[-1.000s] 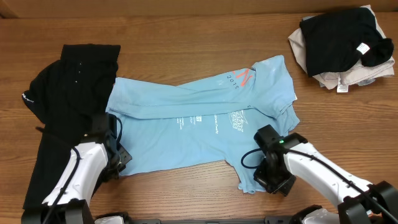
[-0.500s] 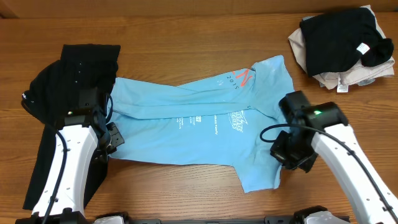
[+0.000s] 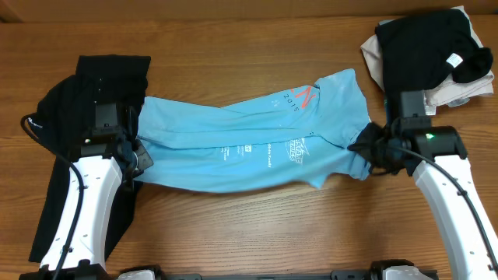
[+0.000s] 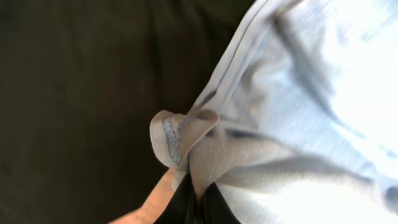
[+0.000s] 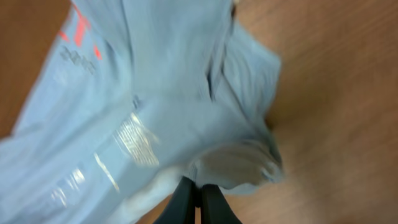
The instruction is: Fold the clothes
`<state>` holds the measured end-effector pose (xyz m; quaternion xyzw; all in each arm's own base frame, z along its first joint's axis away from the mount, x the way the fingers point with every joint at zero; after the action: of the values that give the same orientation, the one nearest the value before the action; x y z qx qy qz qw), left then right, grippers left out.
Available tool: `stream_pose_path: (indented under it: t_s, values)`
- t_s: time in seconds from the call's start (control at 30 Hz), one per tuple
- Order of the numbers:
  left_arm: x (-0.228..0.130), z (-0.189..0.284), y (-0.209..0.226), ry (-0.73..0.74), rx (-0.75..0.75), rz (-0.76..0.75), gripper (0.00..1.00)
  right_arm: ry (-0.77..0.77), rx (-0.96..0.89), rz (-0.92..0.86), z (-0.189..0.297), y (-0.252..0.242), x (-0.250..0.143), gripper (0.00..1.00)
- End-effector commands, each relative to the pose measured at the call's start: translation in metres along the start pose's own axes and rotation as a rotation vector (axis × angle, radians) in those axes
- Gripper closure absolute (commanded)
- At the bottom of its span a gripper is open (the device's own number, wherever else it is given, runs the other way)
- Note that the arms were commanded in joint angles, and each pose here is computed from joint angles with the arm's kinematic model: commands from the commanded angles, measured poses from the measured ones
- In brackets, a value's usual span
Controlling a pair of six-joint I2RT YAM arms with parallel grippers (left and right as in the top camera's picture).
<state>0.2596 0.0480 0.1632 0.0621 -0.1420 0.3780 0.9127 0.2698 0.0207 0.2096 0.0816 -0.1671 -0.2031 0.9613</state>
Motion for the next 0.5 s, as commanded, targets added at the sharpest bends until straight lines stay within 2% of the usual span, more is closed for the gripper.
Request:
stream_pose_path:
  t_s: [0.0, 0.23, 0.47]
  values:
    - [0.014, 0.004, -0.004, -0.066, -0.02, 0.008, 0.96, -0.096, 0.022, 0.015, 0.003, -0.001, 0.024, 0.96]
    - [0.029, -0.002, -0.018, -0.136, -0.073, 0.026, 0.96, -0.211, 0.072, 0.066, -0.017, 0.013, 0.057, 0.96]
    - [0.041, -0.035, -0.036, -0.147, -0.083, 0.027, 0.96, -0.216, 0.074, 0.066, -0.053, 0.018, 0.075, 0.96]
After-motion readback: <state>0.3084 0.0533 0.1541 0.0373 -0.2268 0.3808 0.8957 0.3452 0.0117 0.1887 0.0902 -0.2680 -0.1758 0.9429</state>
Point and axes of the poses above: each gripper's point midway between its finger pads, its own z axis back along the fingers, its own y axis along the line the jaws close on, x = y × z, the point moved 7 cm from there along z, back along the fingers, and after that the axes turned 11 degrees about z, right-handed, at the moved point
